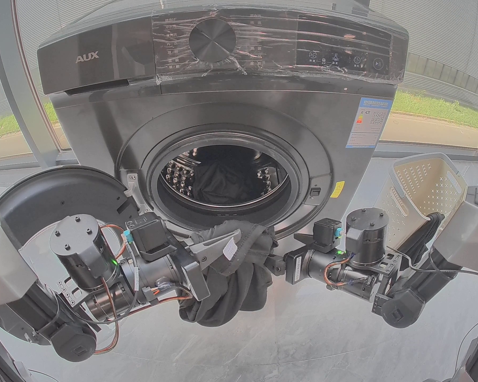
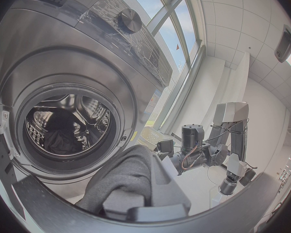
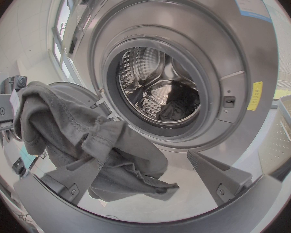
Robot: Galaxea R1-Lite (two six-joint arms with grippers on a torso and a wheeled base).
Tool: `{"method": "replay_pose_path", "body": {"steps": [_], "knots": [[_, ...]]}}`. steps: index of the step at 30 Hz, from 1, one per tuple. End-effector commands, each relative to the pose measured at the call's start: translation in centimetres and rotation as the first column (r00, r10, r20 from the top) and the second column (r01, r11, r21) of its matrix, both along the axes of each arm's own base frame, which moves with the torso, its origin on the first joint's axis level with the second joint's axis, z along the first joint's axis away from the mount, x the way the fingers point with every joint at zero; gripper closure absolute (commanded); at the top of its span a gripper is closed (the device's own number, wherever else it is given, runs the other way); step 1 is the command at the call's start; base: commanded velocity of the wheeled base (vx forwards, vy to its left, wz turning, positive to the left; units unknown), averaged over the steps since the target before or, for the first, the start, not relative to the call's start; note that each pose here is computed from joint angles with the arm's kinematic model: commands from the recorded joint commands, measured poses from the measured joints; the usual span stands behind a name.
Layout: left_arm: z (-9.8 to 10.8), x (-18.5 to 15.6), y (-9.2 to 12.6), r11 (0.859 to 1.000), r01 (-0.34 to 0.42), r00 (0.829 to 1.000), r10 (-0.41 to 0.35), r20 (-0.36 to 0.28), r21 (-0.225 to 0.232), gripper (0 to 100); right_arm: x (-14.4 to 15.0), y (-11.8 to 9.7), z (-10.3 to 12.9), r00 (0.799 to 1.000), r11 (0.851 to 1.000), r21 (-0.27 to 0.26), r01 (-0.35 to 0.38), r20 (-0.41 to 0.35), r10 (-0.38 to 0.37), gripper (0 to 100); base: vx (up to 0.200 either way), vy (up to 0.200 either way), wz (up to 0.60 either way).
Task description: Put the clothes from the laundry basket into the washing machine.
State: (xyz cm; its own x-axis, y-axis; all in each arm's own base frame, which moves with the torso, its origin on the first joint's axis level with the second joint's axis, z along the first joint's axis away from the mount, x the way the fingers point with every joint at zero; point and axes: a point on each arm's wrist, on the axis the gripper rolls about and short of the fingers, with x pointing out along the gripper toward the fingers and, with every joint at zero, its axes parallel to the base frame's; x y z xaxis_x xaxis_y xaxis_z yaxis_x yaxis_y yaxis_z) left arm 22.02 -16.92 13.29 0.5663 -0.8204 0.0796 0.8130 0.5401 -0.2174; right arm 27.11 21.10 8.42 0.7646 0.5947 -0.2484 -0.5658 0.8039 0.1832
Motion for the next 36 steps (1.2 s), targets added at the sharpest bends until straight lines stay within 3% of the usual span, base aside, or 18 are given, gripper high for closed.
{"method": "replay_pose_path", "body": {"steps": [1, 5, 8, 12, 13, 22, 30, 36], "knots": [[-0.1, -0.1, 0.0, 1.000, 0.007, 1.000, -0.007, 0.000, 0.002, 100, 0.4, 0.3, -0.8, 0.999, 0.999, 0.002, -0.051, 0.004, 0.051, 0, 0.000, 0.000, 0.00], [-0.1, -0.2, 0.0, 1.000, 0.012, 1.000, -0.012, 0.000, 0.002, 100, 1.1, 0.9, -1.8, 0.993, 0.993, -0.002, -0.121, 0.009, 0.121, 0, 0.000, 0.000, 0.00], [-0.1, -0.3, 0.0, 1.000, 0.011, 1.000, -0.011, 0.000, 0.004, 100, 1.5, 1.2, -2.2, 0.982, 0.982, 0.023, -0.188, 0.042, 0.187, 0, 0.000, 0.000, 0.00], [-0.3, -0.4, 0.1, 1.000, 0.013, 1.000, -0.013, -0.005, 0.007, 100, 2.0, 1.6, -2.9, 0.976, 0.978, 0.043, -0.206, 0.081, 0.202, 0, 0.000, 0.000, 0.00], [-0.3, -0.4, 0.1, 1.000, 0.013, 1.000, -0.013, -0.005, 0.007, 100, 2.1, 1.7, -3.0, 0.975, 0.977, 0.045, -0.207, 0.085, 0.203, 100, 0.000, 0.000, 0.00], [-0.6, -0.3, 0.3, 1.000, 0.006, 1.000, -0.005, -0.021, 0.014, 100, 1.8, 1.3, -2.9, 0.969, 0.975, 0.044, -0.218, 0.129, 0.211, 100, 0.000, 0.000, 0.00], [-0.9, 0.0, 0.3, 1.000, -0.012, 0.999, 0.013, -0.032, 0.017, 100, -1.2, -0.3, -1.1, 0.967, 0.971, 0.050, -0.233, 0.120, 0.226, 100, 0.000, 0.000, 0.00], [-0.8, -0.1, 0.4, 1.000, -0.011, 1.000, 0.011, -0.029, 0.015, 100, -2.0, -1.2, -1.2, 0.970, 0.974, 0.051, -0.219, 0.120, 0.212, 100, 0.000, 0.000, 0.00]]}}
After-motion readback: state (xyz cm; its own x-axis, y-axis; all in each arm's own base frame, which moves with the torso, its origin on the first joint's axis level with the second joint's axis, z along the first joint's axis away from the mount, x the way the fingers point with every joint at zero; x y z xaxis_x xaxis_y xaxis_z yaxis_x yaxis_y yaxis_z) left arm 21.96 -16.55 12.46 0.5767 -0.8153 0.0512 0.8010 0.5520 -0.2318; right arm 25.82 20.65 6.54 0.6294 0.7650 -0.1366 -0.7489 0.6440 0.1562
